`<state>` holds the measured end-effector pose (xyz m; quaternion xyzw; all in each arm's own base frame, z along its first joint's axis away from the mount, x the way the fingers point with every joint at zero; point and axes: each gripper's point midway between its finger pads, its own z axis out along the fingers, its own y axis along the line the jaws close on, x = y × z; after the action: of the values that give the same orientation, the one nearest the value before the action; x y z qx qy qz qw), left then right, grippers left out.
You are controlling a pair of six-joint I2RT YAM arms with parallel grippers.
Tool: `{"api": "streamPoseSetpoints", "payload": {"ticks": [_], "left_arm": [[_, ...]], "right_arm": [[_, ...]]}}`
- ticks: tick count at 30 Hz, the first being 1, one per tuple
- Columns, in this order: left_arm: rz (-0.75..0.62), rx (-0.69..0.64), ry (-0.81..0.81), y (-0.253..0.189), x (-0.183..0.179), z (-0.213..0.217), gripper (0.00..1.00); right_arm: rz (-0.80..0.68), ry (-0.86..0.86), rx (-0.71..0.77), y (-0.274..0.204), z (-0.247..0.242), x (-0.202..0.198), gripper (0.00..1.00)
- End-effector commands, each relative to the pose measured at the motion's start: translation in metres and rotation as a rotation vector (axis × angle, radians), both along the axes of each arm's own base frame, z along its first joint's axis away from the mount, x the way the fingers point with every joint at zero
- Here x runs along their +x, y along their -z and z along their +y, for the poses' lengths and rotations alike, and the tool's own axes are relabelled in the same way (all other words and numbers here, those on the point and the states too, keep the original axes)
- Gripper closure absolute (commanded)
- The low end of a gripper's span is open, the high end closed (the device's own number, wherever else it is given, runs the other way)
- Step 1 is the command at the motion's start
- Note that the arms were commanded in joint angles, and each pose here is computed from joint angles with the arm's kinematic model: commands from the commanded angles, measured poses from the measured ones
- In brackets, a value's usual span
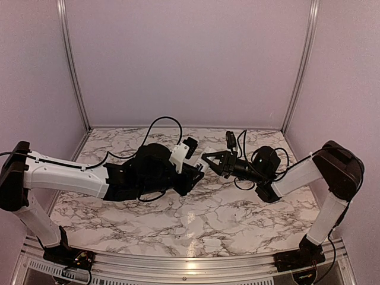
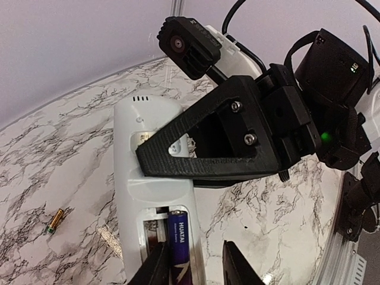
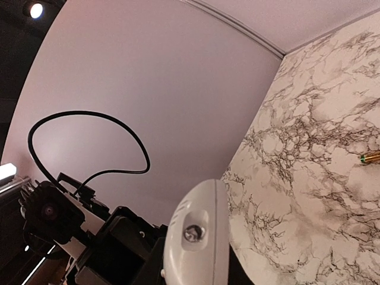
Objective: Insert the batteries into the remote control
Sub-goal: Place the battery in the battery compartment, then load the battery into the battery compartment.
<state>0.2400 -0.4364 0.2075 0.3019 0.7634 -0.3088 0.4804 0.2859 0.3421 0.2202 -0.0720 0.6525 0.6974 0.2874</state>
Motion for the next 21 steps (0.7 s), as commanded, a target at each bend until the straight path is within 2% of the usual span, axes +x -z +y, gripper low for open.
{"api": "streamPoseSetpoints", "payload": {"ticks": [1, 4, 11, 16, 19, 21], "left_arm": [[0.0, 0.062, -0.04, 0.001, 0.005, 0.014, 0.65], [-0.027, 0.053, -0.029, -0.011, 0.004, 0.016, 0.6], [-0.079, 0.049, 0.019, -0.035, 0.001, 0.021, 0.38], [-0.16, 0.066, 0.108, -0.061, -0.006, 0.028, 0.33], [-0.263, 0.19, 0.185, -0.063, -0.011, 0.039, 0.34], [-0.332, 0.26, 0.23, -0.065, -0.015, 0.046, 0.39]], "right_arm": [[-0.235, -0.037, 0.178, -0.075, -0.005, -0.02, 1.0], [-0.225, -0.045, 0.165, -0.071, -0.003, -0.019, 1.0], [-0.212, -0.064, 0.135, -0.064, 0.0, -0.021, 1.0], [-0.211, -0.087, 0.135, -0.061, 0.0, -0.025, 1.0], [-0.215, -0.12, 0.136, -0.061, 0.002, -0.03, 1.0], [-0.213, -0.146, 0.129, -0.06, 0.003, -0.034, 1.0]]}}
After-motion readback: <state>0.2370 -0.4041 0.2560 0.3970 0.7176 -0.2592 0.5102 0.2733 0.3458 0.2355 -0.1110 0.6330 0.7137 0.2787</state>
